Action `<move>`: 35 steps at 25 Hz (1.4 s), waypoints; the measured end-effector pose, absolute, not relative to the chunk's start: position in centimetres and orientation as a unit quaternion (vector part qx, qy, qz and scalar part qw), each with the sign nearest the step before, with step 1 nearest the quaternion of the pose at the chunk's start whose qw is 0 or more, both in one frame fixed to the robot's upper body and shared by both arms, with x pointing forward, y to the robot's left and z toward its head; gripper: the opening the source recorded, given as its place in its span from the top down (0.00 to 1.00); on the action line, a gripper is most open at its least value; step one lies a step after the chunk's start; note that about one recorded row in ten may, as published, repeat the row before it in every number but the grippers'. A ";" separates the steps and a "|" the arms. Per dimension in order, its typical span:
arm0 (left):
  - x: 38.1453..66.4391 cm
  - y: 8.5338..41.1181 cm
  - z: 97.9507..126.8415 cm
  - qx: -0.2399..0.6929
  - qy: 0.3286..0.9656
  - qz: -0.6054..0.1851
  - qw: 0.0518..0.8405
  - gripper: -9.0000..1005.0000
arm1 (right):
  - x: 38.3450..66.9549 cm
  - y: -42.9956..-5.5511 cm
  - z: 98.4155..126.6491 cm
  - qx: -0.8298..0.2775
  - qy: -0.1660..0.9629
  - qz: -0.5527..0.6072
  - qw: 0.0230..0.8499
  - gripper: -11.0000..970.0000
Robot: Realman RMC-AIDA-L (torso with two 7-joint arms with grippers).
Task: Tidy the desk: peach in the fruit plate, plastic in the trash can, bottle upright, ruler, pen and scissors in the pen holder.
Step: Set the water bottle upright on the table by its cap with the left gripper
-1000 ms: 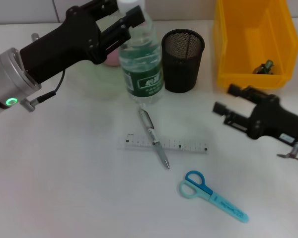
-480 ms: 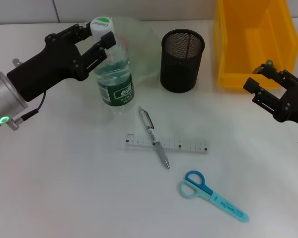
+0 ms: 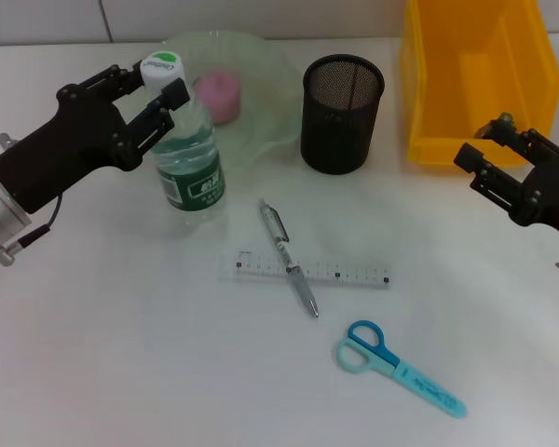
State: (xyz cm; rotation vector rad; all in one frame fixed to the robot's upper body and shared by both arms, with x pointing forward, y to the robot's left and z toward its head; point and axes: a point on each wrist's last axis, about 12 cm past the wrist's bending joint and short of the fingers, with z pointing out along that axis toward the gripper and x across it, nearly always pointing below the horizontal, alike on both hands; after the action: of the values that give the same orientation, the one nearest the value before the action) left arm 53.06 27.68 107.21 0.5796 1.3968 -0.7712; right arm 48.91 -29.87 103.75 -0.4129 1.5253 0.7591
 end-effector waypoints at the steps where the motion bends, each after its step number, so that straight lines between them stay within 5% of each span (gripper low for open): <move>1: 53.1 27.7 107.2 0.256 0.618 -0.341 0.661 0.56 | 48.9 -29.9 103.8 -0.181 0.668 0.333 0.640 0.29; 35: 51.7 27.9 105.8 0.233 0.628 -0.330 0.665 0.38 | 49.4 -29.4 104.0 -0.188 0.665 0.337 0.640 0.29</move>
State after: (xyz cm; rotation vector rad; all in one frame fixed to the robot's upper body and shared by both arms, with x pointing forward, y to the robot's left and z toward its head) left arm 51.74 27.89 105.79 0.5266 1.4170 -0.7461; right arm 49.41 -29.42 103.99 -0.4291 1.5162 0.7687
